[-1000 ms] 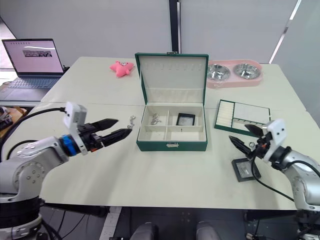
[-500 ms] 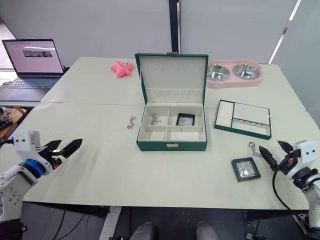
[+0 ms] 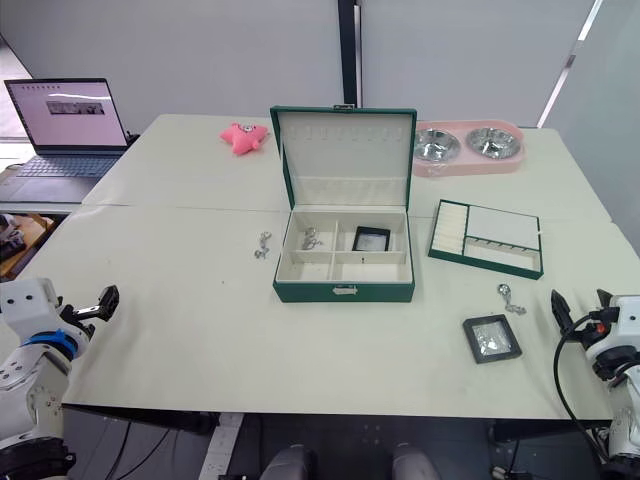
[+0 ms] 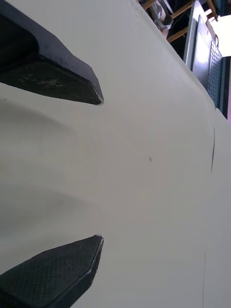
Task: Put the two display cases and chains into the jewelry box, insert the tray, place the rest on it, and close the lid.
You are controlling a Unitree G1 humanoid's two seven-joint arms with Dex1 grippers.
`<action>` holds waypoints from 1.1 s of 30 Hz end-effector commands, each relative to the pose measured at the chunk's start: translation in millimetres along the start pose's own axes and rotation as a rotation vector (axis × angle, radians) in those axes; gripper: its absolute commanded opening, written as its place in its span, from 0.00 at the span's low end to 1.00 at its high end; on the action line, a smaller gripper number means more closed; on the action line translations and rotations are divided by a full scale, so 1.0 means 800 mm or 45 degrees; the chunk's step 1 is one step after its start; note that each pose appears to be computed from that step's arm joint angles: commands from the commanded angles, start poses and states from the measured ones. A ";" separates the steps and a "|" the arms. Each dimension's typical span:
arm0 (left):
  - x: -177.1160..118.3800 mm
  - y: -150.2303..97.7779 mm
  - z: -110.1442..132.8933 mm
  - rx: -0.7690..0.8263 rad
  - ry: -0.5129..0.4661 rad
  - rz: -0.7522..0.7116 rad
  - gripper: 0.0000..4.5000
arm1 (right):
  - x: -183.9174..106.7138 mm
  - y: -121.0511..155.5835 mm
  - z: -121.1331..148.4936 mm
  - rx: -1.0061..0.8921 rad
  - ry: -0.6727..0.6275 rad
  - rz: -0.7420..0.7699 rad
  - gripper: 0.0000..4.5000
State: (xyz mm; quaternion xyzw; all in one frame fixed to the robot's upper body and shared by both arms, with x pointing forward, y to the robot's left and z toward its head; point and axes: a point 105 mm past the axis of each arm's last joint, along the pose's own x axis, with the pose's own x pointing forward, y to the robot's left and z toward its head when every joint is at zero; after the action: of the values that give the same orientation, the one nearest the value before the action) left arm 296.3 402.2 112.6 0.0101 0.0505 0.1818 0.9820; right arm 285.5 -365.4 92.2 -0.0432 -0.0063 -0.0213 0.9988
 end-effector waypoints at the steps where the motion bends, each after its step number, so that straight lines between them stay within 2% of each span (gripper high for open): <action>1: 0.002 -0.003 0.011 0.021 -0.046 0.002 0.99 | -0.003 -0.007 0.011 -0.018 -0.055 -0.031 1.00; 10: 0.008 -0.015 0.013 0.024 -0.049 -0.029 0.99 | -0.001 -0.009 0.016 -0.015 -0.072 -0.023 1.00; 15: 0.010 -0.022 0.016 0.020 -0.057 -0.046 0.99 | 0.009 0.009 0.029 -0.019 -0.095 0.087 1.00; 21: 0.013 -0.051 0.025 0.027 -0.081 -0.138 0.99 | 0.021 0.079 0.065 -0.037 -0.144 0.406 1.00; 25: 0.019 -0.082 0.038 0.018 -0.125 -0.217 0.99 | 0.032 0.140 0.102 -0.037 -0.206 0.640 1.00; 30: 0.026 -0.135 0.055 0.006 -0.161 -0.372 0.99 | 0.023 0.236 0.137 -0.049 -0.212 1.066 1.00; 33: 0.028 -0.164 0.057 -0.008 -0.157 -0.461 0.99 | 0.022 0.277 0.153 -0.099 -0.219 1.226 1.00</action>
State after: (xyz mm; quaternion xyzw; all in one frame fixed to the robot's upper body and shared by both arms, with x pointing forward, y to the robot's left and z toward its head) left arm 366.4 296.1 137.8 0.0021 0.0102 0.0191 0.9998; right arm 316.2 -148.1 183.6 -0.0666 -0.0543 0.4197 0.9036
